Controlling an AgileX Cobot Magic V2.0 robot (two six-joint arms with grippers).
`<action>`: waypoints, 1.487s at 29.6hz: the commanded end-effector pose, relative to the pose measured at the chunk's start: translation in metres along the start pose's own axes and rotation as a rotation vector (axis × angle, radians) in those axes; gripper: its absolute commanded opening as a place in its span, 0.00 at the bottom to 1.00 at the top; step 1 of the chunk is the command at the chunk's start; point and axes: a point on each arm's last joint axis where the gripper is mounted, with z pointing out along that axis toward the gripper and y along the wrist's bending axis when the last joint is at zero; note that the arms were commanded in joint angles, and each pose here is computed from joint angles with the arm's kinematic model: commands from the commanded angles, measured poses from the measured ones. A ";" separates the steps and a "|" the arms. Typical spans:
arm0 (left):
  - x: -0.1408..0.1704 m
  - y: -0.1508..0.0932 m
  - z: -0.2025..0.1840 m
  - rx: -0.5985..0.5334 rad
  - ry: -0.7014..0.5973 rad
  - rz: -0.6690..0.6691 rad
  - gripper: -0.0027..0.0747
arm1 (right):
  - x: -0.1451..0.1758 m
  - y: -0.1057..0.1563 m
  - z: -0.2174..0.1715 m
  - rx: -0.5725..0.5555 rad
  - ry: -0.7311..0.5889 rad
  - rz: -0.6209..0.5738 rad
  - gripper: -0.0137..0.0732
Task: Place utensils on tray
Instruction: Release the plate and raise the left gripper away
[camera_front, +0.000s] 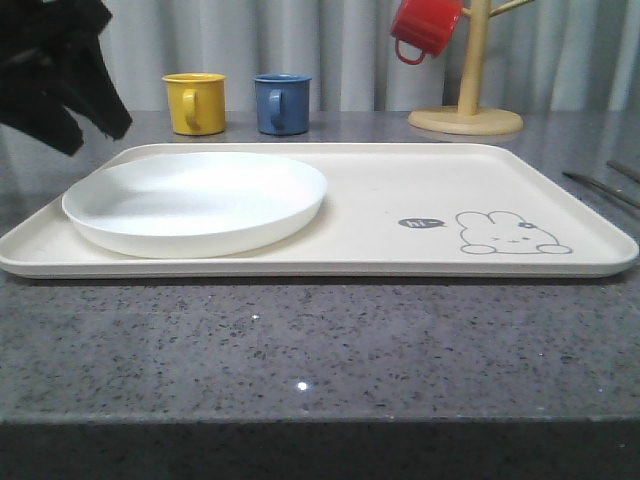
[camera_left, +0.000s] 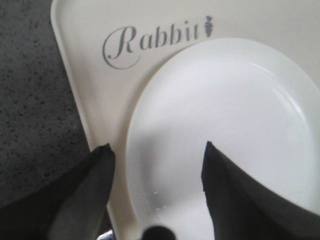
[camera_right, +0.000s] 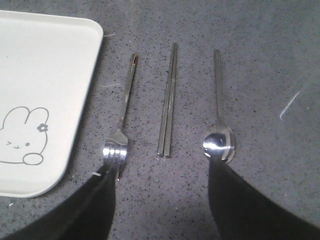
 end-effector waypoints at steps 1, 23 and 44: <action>-0.007 -0.039 -0.046 0.031 -0.107 0.125 0.55 | -0.016 -0.001 -0.005 0.008 -0.094 -0.020 0.67; 0.107 -0.096 -0.172 -0.132 -0.317 0.285 0.47 | -0.016 -0.001 -0.005 0.008 -0.094 -0.020 0.67; 0.109 -0.095 -0.172 -0.137 -0.300 0.284 0.47 | -0.065 0.005 0.056 -0.011 0.344 0.008 0.67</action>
